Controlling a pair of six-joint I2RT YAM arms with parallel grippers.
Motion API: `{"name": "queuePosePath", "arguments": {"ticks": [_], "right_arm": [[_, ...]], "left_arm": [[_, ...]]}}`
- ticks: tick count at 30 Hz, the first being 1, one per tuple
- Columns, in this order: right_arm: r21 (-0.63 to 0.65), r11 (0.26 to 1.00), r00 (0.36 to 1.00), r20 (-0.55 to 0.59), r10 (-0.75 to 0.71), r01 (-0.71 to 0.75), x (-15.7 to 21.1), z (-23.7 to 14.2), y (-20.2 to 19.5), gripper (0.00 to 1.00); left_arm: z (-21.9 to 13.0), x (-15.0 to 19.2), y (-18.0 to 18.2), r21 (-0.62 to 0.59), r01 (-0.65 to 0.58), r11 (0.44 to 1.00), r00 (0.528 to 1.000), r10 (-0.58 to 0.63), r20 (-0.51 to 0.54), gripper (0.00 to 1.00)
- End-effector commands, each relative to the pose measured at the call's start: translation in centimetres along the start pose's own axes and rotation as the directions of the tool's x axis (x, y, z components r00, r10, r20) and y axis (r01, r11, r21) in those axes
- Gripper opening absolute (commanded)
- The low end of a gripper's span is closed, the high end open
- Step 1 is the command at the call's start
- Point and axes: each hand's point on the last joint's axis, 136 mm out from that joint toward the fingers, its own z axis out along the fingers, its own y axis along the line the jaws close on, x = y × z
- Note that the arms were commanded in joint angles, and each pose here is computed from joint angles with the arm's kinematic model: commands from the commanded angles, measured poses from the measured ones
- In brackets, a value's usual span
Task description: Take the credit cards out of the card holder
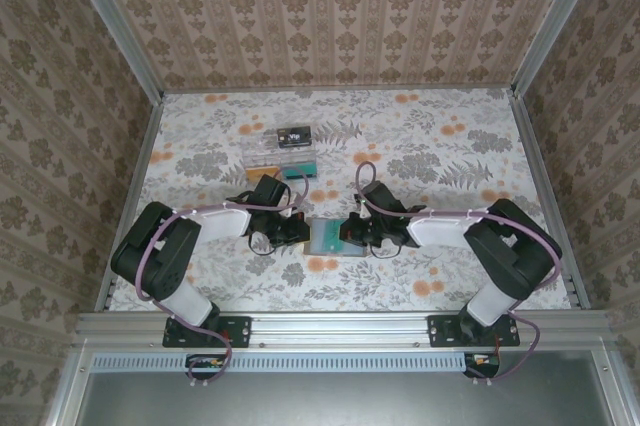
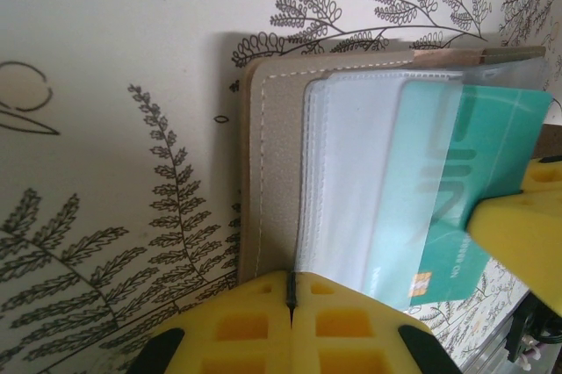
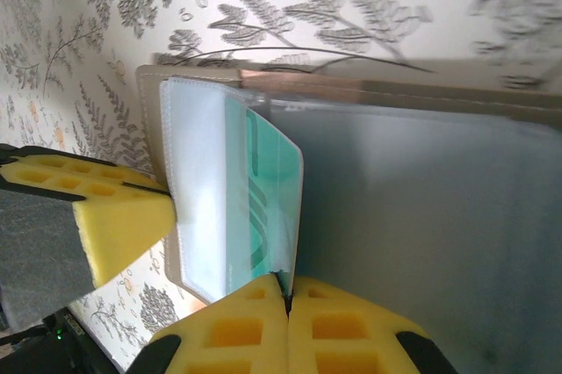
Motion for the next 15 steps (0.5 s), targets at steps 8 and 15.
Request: {"name": "queuePosePath", "arguments": {"ticks": [8,15], "right_arm": [[0.032,0.999,1.000,0.028,0.002,-0.003,0.4,-3.9,-2.8,0.05],[-0.037,0.996,0.990,0.114,-0.080,0.084,-1.8,-7.8,0.9,0.00]], "left_arm": [[-0.7,0.4,0.1,-0.030,-0.015,0.999,1.000,0.015,0.001,0.01],[-4.5,-2.7,-4.8,0.108,-0.059,0.992,0.990,0.044,0.137,0.40]]}}
